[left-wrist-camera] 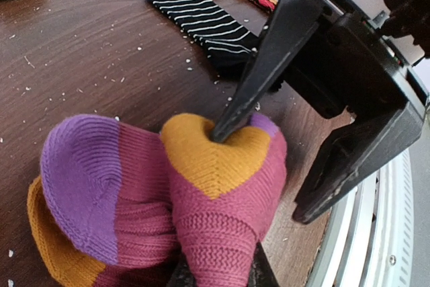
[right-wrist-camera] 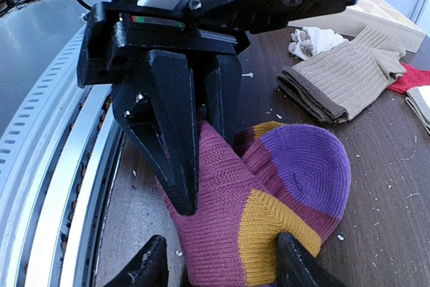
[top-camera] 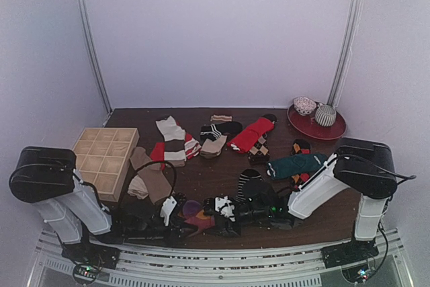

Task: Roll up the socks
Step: Roll a pair of socks at the center of the board.

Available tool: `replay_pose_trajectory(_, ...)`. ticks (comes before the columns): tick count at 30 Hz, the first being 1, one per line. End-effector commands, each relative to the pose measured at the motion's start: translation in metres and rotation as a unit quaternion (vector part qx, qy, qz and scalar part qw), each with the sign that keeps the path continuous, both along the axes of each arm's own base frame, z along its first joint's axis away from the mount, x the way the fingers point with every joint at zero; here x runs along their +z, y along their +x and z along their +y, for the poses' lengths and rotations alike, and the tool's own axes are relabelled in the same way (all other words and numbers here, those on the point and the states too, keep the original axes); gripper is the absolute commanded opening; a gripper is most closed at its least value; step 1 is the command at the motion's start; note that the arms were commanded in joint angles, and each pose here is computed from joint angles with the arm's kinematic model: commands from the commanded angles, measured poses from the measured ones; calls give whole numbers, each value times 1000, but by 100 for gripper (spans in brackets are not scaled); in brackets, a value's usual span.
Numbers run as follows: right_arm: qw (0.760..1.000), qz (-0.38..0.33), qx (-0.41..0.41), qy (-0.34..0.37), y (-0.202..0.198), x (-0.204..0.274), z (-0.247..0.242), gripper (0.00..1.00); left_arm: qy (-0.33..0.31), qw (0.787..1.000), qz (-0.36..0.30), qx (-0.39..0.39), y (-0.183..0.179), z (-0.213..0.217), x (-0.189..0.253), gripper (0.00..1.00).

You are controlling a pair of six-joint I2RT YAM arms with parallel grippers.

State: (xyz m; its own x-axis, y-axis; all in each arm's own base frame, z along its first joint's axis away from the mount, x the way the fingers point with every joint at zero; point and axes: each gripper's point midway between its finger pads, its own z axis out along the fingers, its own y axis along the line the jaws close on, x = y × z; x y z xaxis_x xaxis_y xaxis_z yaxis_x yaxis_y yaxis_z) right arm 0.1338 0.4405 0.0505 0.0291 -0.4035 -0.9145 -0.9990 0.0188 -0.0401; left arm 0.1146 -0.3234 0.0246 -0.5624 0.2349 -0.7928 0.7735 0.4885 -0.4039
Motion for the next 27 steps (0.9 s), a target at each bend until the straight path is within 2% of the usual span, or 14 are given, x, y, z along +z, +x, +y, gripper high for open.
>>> replay_pose_trajectory(1, 999, 28, 23, -39, -8, -24, 3, 54, 148, 987, 63, -19, -25, 47, -72, 0)
replay_pose_trajectory(7, 992, 84, 31, -85, -19, -51, -2, 40, 143, 988, 58, -28, -24, 43, -69, 0)
replay_pose_trajectory(11, 982, 126, 23, -137, -27, -74, -12, 16, 139, 988, 51, -43, -26, 38, -67, 0)
replay_pose_trajectory(13, 974, 146, 13, -172, -30, -84, -19, 8, 142, 988, 46, -46, -25, 37, -67, 1)
replay_pose_trajectory(20, 930, 201, -49, -305, -31, -98, -45, 4, 180, 984, -2, -17, -7, 48, -59, 47)
replay_pose_trajectory(24, 887, 246, -73, -383, -38, -103, -62, 4, 162, 986, -47, 0, 8, 37, -27, 66)
replay_pose_trajectory(25, 882, 260, -74, -387, -39, -100, -59, 4, 162, 985, -55, 2, 10, 38, -22, 74)
replay_pose_trajectory(27, 865, 298, -71, -397, -46, -100, -59, 4, 143, 987, -76, 7, 12, 36, -5, 76)
